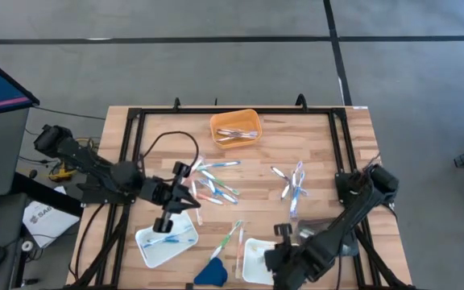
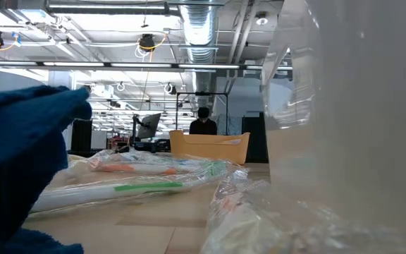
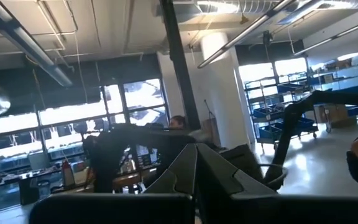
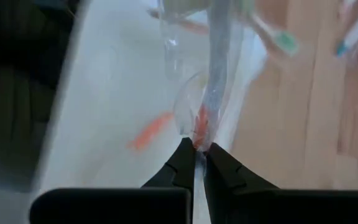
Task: Pick & Place Toothbrushes
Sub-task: Put the orange toothbrush into the right white bin
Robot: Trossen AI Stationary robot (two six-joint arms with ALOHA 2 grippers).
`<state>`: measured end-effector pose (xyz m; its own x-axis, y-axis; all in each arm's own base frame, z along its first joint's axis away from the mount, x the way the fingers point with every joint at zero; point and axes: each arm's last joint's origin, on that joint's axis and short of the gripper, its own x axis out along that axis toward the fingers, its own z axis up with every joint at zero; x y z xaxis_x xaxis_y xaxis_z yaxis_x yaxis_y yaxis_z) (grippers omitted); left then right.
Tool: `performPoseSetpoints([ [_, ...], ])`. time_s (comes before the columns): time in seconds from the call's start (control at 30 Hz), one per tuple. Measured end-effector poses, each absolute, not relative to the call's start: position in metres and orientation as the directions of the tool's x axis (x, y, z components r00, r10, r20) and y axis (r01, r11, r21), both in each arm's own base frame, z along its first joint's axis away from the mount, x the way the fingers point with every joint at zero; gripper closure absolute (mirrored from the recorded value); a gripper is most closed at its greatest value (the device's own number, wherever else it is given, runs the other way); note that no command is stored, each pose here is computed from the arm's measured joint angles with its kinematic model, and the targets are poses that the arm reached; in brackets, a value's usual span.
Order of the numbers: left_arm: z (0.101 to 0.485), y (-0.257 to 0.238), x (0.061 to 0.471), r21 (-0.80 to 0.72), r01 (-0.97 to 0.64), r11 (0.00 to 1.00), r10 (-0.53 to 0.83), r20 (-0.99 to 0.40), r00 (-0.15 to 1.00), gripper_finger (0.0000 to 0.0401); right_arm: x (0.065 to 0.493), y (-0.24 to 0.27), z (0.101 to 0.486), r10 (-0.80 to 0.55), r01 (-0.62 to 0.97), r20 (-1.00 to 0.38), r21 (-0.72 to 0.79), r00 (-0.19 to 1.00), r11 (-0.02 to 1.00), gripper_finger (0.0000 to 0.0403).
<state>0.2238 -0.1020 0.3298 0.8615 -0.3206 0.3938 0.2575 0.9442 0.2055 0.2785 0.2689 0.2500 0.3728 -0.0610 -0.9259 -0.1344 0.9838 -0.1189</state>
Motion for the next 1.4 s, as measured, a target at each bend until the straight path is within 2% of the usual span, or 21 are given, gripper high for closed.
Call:
performPoseSetpoints([
  [0.23,0.33,-0.1,0.225,0.205,0.247,0.947,-0.311,0.393,0.866,0.04,0.289,0.277,0.264,-0.134,-0.149,-0.93,-0.194,0.342,0.97,0.0397],
  [0.33,0.33,-0.1,0.225,0.205,0.247,0.947,-0.311,0.393,0.865,0.04,0.294,0.274,0.268,-0.123,-0.082,-0.931,-0.16,0.343,0.984,0.0397],
  [0.5,0.33,-0.1,0.225,0.205,0.247,0.947,-0.311,0.393,0.866,0.04,0.29,0.27,0.267,-0.122,0.015,-0.954,-0.122,0.272,0.992,0.0397],
  [0.83,0.33,-0.1,0.225,0.205,0.247,0.947,-0.311,0.393,0.865,0.04,0.3,0.267,0.245,0.013,0.068,-0.979,0.027,0.203,0.997,0.0397],
  [1.03,0.33,-0.1,0.225,0.205,0.247,0.947,-0.311,0.393,0.865,0.04,0.306,0.255,0.231,0.029,0.098,-0.989,0.044,0.143,0.994,0.0397],
  [1.23,0.33,-0.1,0.225,0.205,0.247,0.947,-0.311,0.393,0.865,0.04,0.312,0.25,0.215,0.127,0.114,-0.987,0.137,0.096,0.984,0.0393],
  [1.4,0.33,-0.1,0.225,0.205,0.247,0.947,-0.311,0.393,0.865,0.04,0.313,0.243,0.207,0.149,0.145,-0.987,0.155,0.052,0.977,0.0393],
])
